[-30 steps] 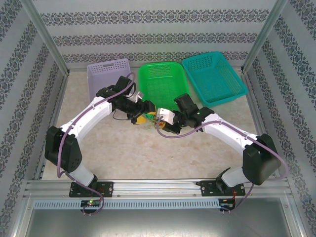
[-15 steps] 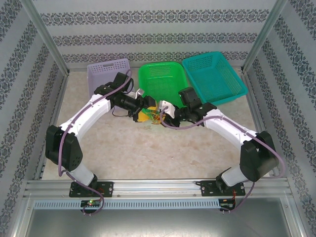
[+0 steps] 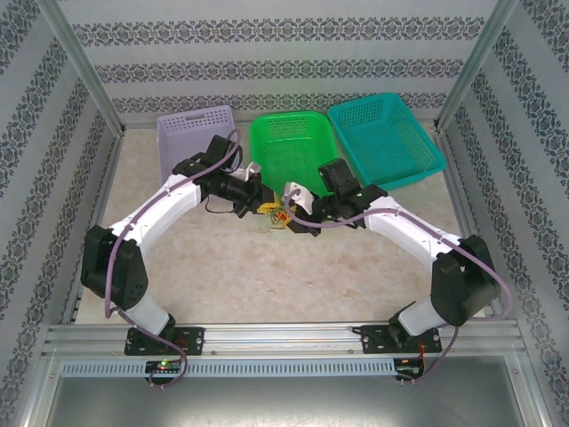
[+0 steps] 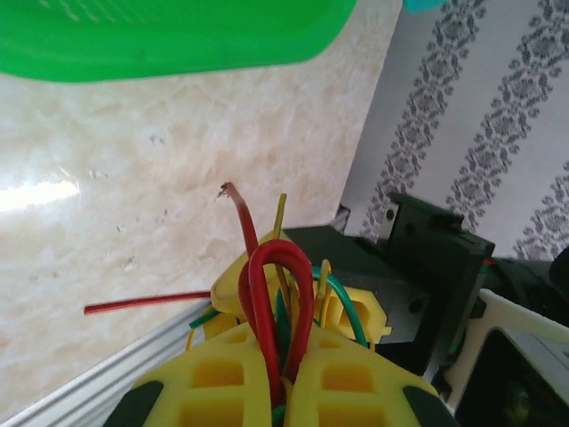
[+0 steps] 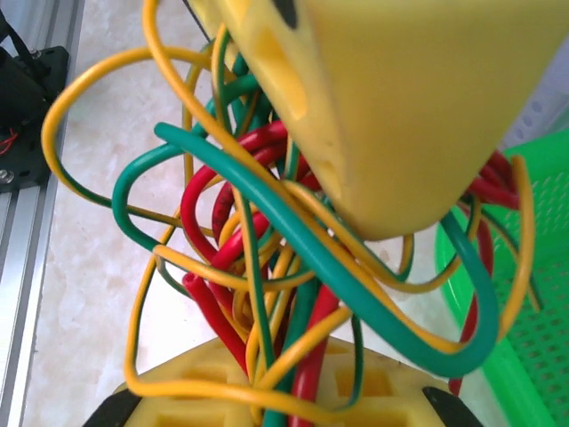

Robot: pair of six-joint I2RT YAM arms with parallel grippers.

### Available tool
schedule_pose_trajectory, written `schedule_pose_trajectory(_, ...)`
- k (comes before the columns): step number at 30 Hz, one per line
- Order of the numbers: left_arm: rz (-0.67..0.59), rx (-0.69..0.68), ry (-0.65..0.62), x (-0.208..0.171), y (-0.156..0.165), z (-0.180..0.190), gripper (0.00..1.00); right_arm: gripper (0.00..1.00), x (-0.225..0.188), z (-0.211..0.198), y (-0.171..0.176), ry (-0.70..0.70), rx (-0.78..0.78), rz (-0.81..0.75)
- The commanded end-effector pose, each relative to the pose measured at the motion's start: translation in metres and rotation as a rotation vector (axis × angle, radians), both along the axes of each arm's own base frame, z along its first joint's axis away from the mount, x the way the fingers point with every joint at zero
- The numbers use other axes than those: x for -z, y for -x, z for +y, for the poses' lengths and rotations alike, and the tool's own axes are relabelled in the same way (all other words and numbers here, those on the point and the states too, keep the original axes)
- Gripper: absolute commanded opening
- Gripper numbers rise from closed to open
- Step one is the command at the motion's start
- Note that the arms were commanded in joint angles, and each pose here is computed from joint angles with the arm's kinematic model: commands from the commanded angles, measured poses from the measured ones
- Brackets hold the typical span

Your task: Untangle the cables

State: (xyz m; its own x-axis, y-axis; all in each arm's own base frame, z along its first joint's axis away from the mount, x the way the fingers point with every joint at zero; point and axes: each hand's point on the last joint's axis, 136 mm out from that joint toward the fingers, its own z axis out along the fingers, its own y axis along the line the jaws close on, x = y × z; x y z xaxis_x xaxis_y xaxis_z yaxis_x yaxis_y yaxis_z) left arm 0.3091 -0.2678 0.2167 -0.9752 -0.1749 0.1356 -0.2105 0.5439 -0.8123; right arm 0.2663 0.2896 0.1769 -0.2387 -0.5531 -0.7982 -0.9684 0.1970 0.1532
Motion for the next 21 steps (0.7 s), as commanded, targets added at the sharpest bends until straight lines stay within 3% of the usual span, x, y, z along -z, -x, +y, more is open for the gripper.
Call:
schedule_pose_trajectory(1, -0.064, -0.204, -0.150, 0.009, -0.015, 0.030, 0.00, 0.00, -0.028, 0.007, -0.012, -0.077, 0.129, 0.095)
schedule_pose_trajectory(6, -0.231, -0.614, -0.150, -0.005, -0.026, 0.073, 0.00, 0.00, -0.016, 0.010, -0.025, -0.115, 0.430, 0.450)
schedule_pose_trajectory(9, -0.357, -0.802, -0.100, -0.023, -0.024, 0.092, 0.00, 0.00, 0.001, 0.011, -0.029, -0.138, 0.655, 0.765)
schedule_pose_trajectory(13, -0.398, -0.891, -0.051, -0.024, -0.018, 0.106, 0.00, 0.00, 0.031, 0.020, -0.017, -0.175, 0.867, 1.255)
schedule_pose_trajectory(15, -0.397, -0.895, -0.027, -0.022, -0.017, 0.106, 0.00, 0.00, 0.033, 0.032, -0.013, -0.247, 0.886, 1.454)
schedule_pose_trajectory(18, -0.372, -0.882, -0.020, -0.015, -0.014, 0.104, 0.00, 0.03, 0.016, 0.043, -0.017, -0.335, 0.862, 1.535)
schedule_pose_trajectory(21, -0.328, -0.872, -0.023, -0.008, -0.009, 0.102, 0.00, 0.32, -0.022, 0.042, -0.023, -0.306, 0.766, 1.317)
